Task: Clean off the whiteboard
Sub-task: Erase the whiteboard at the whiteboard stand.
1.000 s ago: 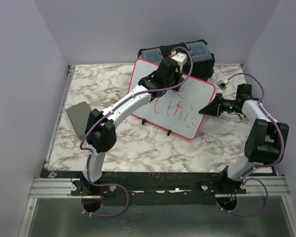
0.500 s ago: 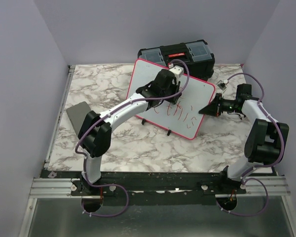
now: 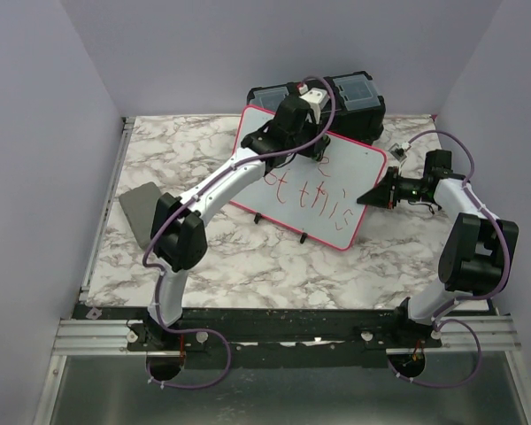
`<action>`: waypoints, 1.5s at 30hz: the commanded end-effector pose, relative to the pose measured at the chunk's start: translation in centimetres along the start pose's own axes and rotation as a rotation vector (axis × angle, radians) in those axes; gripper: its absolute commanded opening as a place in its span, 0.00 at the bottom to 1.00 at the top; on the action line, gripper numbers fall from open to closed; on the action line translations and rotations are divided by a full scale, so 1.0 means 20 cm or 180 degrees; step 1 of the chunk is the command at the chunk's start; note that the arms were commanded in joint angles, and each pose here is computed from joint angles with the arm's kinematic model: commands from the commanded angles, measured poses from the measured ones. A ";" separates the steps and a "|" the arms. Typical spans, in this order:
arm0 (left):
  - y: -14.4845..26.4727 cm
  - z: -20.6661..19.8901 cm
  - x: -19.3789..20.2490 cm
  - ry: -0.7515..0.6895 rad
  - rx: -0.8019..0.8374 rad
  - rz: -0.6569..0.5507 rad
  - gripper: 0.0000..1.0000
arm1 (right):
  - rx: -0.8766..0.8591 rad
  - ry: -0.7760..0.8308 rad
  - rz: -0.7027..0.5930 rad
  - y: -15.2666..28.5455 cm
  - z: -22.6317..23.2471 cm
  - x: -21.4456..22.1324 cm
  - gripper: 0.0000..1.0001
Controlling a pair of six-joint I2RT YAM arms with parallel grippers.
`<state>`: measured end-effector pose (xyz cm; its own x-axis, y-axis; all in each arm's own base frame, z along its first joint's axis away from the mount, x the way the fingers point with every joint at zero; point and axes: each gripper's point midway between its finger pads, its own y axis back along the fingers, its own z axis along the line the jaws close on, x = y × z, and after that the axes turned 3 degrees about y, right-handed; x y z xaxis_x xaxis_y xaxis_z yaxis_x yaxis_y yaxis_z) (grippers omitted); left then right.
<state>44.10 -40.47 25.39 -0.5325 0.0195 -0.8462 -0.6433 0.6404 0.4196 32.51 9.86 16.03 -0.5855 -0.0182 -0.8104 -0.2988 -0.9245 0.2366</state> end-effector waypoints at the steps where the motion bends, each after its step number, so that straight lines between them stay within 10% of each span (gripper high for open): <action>1: -0.07 -0.01 0.26 0.0096 0.0182 0.0323 0.00 | -0.0155 0.0369 -0.0136 0.00 0.06 -0.10 0.01; 11: 0.00 0.03 0.63 0.0134 0.0159 0.0599 0.00 | -0.0157 0.0358 -0.0132 0.00 0.05 -0.10 0.01; 27: -0.06 0.00 0.05 0.0167 0.0112 0.0058 0.00 | -0.0163 0.0379 -0.0140 0.00 0.06 -0.11 0.01; 45: -0.04 -0.01 0.70 0.0143 0.0073 0.0692 0.00 | -0.0174 0.0361 -0.0133 0.00 0.06 -0.10 0.01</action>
<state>37.82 -41.62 18.99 -0.6118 0.0582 -0.7889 -0.5207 0.7211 0.4570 32.50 9.66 15.76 -0.5881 -0.0276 -0.8083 -0.3027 -0.9193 0.2516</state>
